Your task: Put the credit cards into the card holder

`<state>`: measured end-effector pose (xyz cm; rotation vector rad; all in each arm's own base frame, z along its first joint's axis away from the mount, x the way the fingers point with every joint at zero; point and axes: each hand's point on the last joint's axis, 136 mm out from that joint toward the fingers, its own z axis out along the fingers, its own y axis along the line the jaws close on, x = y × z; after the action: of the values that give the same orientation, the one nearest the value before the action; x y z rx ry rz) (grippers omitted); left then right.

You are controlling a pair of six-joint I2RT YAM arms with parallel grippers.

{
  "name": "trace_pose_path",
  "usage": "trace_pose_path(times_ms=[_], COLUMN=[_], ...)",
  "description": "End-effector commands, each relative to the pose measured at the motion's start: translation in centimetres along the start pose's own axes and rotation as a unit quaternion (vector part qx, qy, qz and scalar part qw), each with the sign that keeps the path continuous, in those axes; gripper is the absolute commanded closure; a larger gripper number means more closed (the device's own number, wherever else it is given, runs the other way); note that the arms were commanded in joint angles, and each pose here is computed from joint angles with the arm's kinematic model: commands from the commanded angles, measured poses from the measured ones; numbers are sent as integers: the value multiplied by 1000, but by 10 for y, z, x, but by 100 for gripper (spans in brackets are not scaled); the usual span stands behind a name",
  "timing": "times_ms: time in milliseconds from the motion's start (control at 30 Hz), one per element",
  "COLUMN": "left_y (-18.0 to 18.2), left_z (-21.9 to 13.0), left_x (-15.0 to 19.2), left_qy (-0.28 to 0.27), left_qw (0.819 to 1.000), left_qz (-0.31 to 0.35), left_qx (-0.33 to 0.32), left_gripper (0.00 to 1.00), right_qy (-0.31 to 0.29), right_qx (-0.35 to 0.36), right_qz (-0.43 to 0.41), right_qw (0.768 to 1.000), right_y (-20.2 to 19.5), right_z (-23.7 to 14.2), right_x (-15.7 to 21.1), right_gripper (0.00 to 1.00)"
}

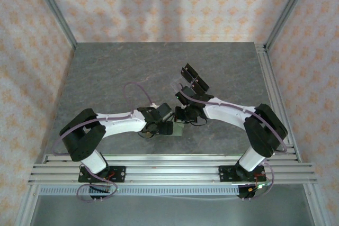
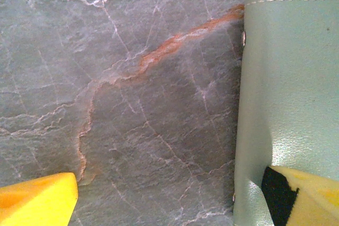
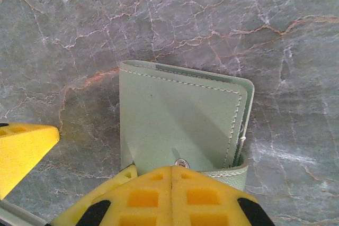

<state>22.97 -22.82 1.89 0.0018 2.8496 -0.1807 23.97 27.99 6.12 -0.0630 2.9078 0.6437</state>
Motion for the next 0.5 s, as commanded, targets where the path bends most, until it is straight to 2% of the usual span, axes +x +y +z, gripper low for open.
trace_pose_path(times_ms=[0,467], left_y=[0,0], left_z=[14,16], left_x=[9,10], left_qy=[11,14], left_qw=[1000,1000], left_qz=[0,0], left_qx=[-7,-8], left_gripper=[8,8], right_qy=[5,15], right_qx=[-3,10], right_qz=[6,7], right_qw=[1000,1000], right_y=[-2,-12], right_z=[9,21], right_x=[2,8], right_gripper=[100,100])
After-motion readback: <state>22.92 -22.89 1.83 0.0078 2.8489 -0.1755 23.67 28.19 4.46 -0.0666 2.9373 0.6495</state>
